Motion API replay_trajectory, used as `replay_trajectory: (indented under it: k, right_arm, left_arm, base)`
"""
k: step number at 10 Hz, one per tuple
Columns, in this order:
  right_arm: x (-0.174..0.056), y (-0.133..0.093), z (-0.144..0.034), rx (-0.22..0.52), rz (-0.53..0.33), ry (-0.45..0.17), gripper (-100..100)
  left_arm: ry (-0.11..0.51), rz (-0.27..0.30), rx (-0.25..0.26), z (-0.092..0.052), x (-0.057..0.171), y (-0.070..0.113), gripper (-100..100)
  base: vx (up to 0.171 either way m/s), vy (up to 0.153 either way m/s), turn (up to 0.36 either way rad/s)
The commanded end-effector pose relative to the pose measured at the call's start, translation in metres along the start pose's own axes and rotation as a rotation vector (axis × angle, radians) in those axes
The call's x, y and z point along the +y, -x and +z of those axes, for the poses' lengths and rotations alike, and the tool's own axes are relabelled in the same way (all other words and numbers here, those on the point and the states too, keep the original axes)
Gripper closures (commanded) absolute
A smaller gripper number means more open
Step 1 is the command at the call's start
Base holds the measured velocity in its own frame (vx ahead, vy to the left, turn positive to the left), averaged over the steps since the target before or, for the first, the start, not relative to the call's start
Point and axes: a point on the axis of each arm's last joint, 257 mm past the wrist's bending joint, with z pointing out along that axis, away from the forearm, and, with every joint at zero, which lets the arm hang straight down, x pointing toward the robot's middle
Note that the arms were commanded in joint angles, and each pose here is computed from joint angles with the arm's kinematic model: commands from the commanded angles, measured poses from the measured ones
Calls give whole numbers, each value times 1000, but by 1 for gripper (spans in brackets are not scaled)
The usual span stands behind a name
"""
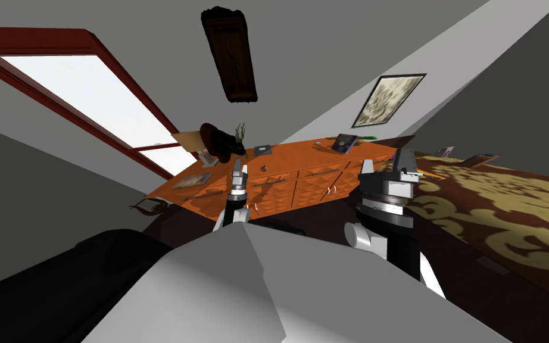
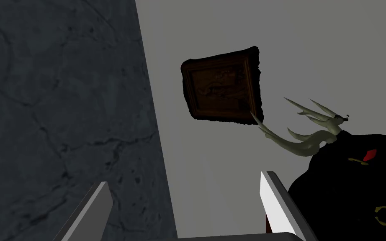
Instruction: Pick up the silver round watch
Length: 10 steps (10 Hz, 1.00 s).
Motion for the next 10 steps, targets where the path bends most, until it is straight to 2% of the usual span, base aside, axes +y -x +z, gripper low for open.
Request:
replay_trajectory:
  k: [1, 4, 7, 8, 10]
  right_arm:
    - [0, 0, 0, 0, 0, 0, 0]
    - [0, 0, 0, 0, 0, 0, 0]
    - [0, 0, 0, 0, 0, 0, 0]
    - [0, 0, 0, 0, 0, 0, 0]
    - [0, 0, 0, 0, 0, 0, 0]
  left_arm:
    - [14, 20, 34, -2, 5, 0, -100]
    - [75, 71, 97, -7, 23, 9, -100]
    - [167, 131, 140, -14, 46, 30, -100]
    - [170, 134, 146, -14, 47, 29, -100]
    - [238, 176, 162, -19, 62, 49, -100]
  base:
    - [-2, -13, -25]
    - [-7, -38, -38]
    - [-13, -64, -72]
    - [-15, -50, -26]
    - [-22, -59, -77]
